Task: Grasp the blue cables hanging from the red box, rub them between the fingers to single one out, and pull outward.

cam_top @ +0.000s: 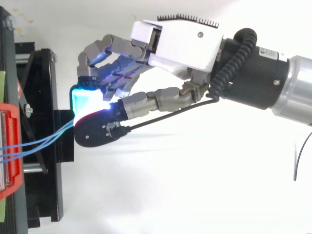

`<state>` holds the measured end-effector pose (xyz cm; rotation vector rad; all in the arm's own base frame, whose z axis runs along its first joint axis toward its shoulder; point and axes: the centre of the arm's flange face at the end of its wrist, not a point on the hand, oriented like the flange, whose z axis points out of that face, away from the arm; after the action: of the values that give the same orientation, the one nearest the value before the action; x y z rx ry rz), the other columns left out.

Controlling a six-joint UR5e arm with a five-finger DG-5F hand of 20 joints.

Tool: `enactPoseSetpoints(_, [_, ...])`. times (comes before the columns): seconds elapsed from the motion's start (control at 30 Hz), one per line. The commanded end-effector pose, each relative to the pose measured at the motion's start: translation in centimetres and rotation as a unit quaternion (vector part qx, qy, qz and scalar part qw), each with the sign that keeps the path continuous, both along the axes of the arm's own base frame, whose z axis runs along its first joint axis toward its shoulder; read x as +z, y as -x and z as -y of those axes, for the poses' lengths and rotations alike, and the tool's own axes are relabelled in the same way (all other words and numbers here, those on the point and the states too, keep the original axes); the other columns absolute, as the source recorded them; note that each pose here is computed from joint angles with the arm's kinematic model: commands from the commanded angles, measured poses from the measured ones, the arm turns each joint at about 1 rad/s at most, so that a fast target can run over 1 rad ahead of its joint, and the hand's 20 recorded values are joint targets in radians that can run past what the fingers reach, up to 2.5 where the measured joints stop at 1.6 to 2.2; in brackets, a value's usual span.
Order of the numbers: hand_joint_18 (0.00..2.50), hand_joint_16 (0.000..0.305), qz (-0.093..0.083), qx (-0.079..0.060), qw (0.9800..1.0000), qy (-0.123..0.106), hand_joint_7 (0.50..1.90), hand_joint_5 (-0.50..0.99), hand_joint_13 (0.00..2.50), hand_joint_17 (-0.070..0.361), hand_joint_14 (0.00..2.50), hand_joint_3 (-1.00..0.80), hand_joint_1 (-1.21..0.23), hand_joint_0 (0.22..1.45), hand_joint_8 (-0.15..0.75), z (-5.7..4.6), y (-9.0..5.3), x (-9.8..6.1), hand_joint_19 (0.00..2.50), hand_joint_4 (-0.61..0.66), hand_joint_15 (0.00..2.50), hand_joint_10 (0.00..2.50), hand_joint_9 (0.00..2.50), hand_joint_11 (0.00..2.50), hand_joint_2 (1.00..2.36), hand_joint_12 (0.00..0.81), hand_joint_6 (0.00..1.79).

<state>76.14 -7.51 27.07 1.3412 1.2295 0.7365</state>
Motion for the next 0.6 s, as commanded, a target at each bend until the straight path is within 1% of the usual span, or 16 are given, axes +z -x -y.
enactPoseSetpoints(0.0, [0.69, 0.055, 0.001, 0.001, 1.0000, -0.005, 1.03, -0.18, 0.79, 0.123, 0.02, -0.50, -0.72, 0.47, 0.284, -0.1, 0.0, 0.0, 0.57, 0.10, 0.55, 0.01, 0.72, 0.37, 1.00, 0.395, 0.89])
enactPoseSetpoints(0.13, [0.71, 0.057, 0.003, 0.000, 0.9999, -0.012, 1.01, -0.18, 0.80, 0.128, 0.02, -0.50, -0.70, 0.45, 0.292, -0.2, 0.0, -0.1, 0.56, 0.10, 0.55, 0.01, 0.73, 0.37, 1.00, 0.403, 0.89])
enactPoseSetpoints(0.17, [0.71, 0.057, 0.004, -0.001, 0.9997, -0.024, 1.02, -0.18, 0.80, 0.128, 0.02, -0.50, -0.70, 0.44, 0.291, -0.5, 0.0, -0.1, 0.56, 0.11, 0.55, 0.01, 0.73, 0.37, 1.00, 0.404, 0.89])
enactPoseSetpoints(0.2, [0.71, 0.057, 0.004, -0.001, 0.9996, -0.028, 1.01, -0.18, 0.80, 0.129, 0.02, -0.50, -0.69, 0.44, 0.295, -0.6, 0.0, -0.1, 0.56, 0.10, 0.55, 0.01, 0.73, 0.37, 1.00, 0.407, 0.89])
enactPoseSetpoints(0.23, [0.71, 0.057, 0.002, -0.002, 0.9992, -0.041, 1.01, -0.18, 0.80, 0.129, 0.02, -0.50, -0.69, 0.44, 0.296, -0.8, 0.2, -0.2, 0.56, 0.10, 0.55, 0.01, 0.73, 0.37, 1.00, 0.408, 0.89])
enactPoseSetpoints(0.27, [0.71, 0.057, 0.002, -0.001, 0.9990, -0.045, 1.02, -0.18, 0.79, 0.129, 0.02, -0.50, -0.70, 0.44, 0.296, -0.9, 0.2, -0.2, 0.56, 0.11, 0.55, 0.01, 0.73, 0.37, 1.00, 0.407, 0.89])
enactPoseSetpoints(0.3, [0.70, 0.056, -0.001, -0.002, 0.9985, -0.055, 1.02, -0.18, 0.79, 0.126, 0.02, -0.50, -0.71, 0.46, 0.290, -1.1, 0.3, -0.3, 0.57, 0.10, 0.55, 0.01, 0.72, 0.37, 1.00, 0.399, 0.89])
enactPoseSetpoints(0.4, [0.68, 0.055, -0.003, 0.000, 0.9973, -0.074, 1.04, -0.18, 0.78, 0.124, 0.02, -0.50, -0.74, 0.47, 0.284, -1.6, 0.4, -0.4, 0.57, 0.09, 0.56, 0.01, 0.71, 0.37, 1.00, 0.395, 0.89])
enactPoseSetpoints(0.43, [0.68, 0.055, -0.003, 0.000, 0.9973, -0.074, 1.04, -0.18, 0.77, 0.123, 0.02, -0.50, -0.74, 0.47, 0.281, -1.6, 0.4, -0.4, 0.58, 0.09, 0.56, 0.01, 0.70, 0.37, 1.00, 0.392, 0.89])
enactPoseSetpoints(0.47, [0.67, 0.054, -0.004, -0.001, 0.9965, -0.084, 1.04, -0.18, 0.77, 0.121, 0.02, -0.50, -0.76, 0.48, 0.278, -1.8, 0.5, -0.5, 0.57, 0.09, 0.56, 0.01, 0.70, 0.36, 1.00, 0.389, 0.89])
enactPoseSetpoints(0.57, [0.65, 0.052, -0.008, -0.001, 0.9954, -0.096, 1.05, -0.19, 0.76, 0.116, 0.02, -0.44, -0.78, 0.52, 0.267, -2.1, 0.7, -0.6, 0.59, 0.08, 0.56, 0.01, 0.69, 0.37, 1.00, 0.377, 0.88])
